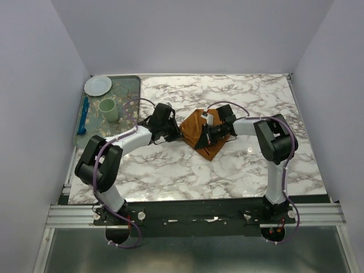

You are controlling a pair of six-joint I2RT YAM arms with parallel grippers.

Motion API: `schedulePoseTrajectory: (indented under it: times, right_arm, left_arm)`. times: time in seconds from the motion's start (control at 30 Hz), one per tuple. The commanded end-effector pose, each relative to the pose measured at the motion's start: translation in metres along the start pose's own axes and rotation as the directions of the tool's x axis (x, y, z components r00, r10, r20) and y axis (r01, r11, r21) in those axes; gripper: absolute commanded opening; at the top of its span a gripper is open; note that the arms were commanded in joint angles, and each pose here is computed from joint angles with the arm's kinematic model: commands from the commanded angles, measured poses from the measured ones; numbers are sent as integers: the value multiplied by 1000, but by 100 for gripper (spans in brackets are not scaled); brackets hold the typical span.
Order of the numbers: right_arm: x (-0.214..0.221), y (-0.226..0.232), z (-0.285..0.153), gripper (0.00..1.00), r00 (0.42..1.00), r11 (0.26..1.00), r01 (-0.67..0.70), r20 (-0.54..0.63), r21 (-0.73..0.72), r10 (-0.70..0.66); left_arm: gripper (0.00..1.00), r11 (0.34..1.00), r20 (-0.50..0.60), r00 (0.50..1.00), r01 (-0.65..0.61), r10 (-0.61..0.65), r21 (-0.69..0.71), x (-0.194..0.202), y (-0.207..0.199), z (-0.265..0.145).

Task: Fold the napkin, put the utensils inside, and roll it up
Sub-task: Roll the napkin with the utensil

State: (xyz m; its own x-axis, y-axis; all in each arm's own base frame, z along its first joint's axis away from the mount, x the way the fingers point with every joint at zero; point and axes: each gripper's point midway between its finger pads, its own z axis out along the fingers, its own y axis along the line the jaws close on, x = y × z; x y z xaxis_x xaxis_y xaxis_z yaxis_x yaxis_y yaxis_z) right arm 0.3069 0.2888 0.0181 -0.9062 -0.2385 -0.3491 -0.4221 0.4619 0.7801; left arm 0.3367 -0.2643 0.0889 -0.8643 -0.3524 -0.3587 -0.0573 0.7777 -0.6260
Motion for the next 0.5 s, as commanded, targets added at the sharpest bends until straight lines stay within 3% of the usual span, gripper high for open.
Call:
schedulePoseTrajectory:
  times: [0.0, 0.47]
  right_arm:
    - [26, -25, 3, 1, 988, 989, -143, -59, 34, 144]
    - [26, -29, -1, 1, 987, 987, -149, -44, 64, 152]
  left_arm:
    - [4, 998, -22, 1000, -9, 10, 70, 18, -12, 21]
    - [0, 996, -51, 998, 47, -43, 79, 25, -7, 58]
